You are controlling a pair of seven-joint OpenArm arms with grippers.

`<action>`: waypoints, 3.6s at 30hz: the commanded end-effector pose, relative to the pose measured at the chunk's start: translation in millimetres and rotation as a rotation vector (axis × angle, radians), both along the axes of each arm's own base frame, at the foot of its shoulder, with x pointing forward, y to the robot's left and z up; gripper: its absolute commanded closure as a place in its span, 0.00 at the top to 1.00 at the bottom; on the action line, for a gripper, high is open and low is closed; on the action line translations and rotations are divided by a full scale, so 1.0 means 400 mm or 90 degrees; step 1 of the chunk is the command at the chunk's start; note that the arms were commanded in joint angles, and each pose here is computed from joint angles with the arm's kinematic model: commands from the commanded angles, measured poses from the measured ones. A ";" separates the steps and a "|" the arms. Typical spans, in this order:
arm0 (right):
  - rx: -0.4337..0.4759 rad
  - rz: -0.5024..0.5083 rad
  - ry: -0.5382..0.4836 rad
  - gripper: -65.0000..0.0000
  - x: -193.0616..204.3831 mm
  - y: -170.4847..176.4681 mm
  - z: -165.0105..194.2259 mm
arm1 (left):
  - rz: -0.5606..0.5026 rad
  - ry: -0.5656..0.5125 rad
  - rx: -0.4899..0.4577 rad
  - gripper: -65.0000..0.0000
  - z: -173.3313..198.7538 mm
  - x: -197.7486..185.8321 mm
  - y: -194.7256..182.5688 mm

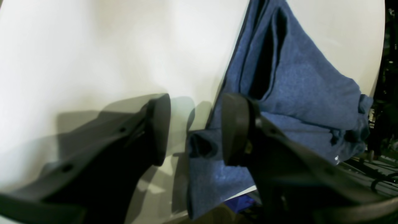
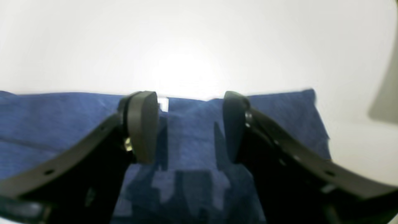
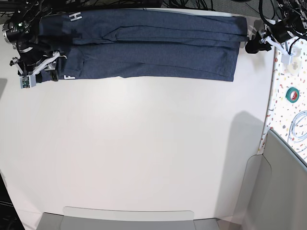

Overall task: Layout the t-shirt on the table in an organized manner, then fold the t-shirt properly
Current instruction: 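Release the folded edge and regrasp the strip's ends with both grippers, then grasp the strip end with the left gripper and fold it toward the collar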

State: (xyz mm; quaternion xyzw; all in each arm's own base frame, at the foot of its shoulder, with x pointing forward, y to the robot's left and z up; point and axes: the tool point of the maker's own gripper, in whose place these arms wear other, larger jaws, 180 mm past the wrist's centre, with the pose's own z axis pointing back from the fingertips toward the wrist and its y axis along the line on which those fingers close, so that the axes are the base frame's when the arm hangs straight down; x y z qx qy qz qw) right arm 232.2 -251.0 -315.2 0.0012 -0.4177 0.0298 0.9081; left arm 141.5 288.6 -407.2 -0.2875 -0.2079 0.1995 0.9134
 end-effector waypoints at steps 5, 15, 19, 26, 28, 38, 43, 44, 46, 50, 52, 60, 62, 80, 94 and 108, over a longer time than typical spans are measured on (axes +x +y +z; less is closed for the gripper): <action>0.007 0.013 -0.043 0.51 0.020 0.008 0.039 | -0.022 0.046 -0.012 0.42 -0.015 -0.060 -0.015; 0.009 0.012 -0.044 0.51 0.020 0.009 0.038 | -0.098 0.054 -0.064 0.42 -0.038 -0.062 -0.123; 0.010 0.012 -0.040 0.51 0.015 0.010 0.034 | -0.103 0.054 -0.069 0.42 -0.040 -0.059 -0.133; 0.015 0.011 -0.040 0.51 0.015 0.014 0.032 | -0.103 0.028 -0.069 0.42 -0.029 -0.017 -0.136; 0.015 0.011 -0.040 0.51 0.015 0.014 0.032 | -0.098 0.025 -0.080 0.42 -0.032 -0.016 -0.150; 0.015 0.011 -0.039 0.51 0.015 0.014 0.032 | -0.099 0.014 -0.091 0.42 -0.030 0.003 -0.166; 0.015 0.011 -0.039 0.51 0.015 0.014 0.032 | -0.100 0.013 -0.091 0.42 -0.028 0.005 -0.167; 0.015 0.011 -0.038 0.51 0.014 0.014 0.030 | -0.101 0.012 -0.090 0.42 -0.028 0.005 -0.167; 0.015 0.011 -0.038 0.51 0.014 0.014 0.030 | -0.101 0.013 -0.090 0.42 -0.029 0.003 -0.167; 0.015 0.011 -0.038 0.51 0.014 0.014 0.030 | -0.101 0.013 -0.090 0.41 -0.029 0.003 -0.167; 0.015 0.011 -0.038 0.51 0.014 0.014 0.030 | -0.101 0.012 -0.090 0.41 -0.028 0.003 -0.167; 0.016 0.011 -0.040 0.51 0.017 0.014 0.032 | -0.102 0.007 -0.089 0.00 -0.025 0.012 -0.167; 0.017 0.011 -0.042 0.51 0.019 0.014 0.033 | -0.102 0.006 -0.089 0.01 -0.024 0.013 -0.167; -0.026 -0.200 -0.077 0.51 -0.066 -0.234 0.083 | -0.282 -0.141 -0.152 0.00 0.133 0.100 -0.384; -0.020 -0.372 0.007 0.51 -0.290 -0.410 0.004 | -0.526 -0.180 -0.264 0.00 0.193 0.094 -0.707; -0.011 -0.393 0.015 0.51 -0.318 -0.417 -0.010 | -0.665 -0.216 -0.222 0.00 0.203 0.097 -0.873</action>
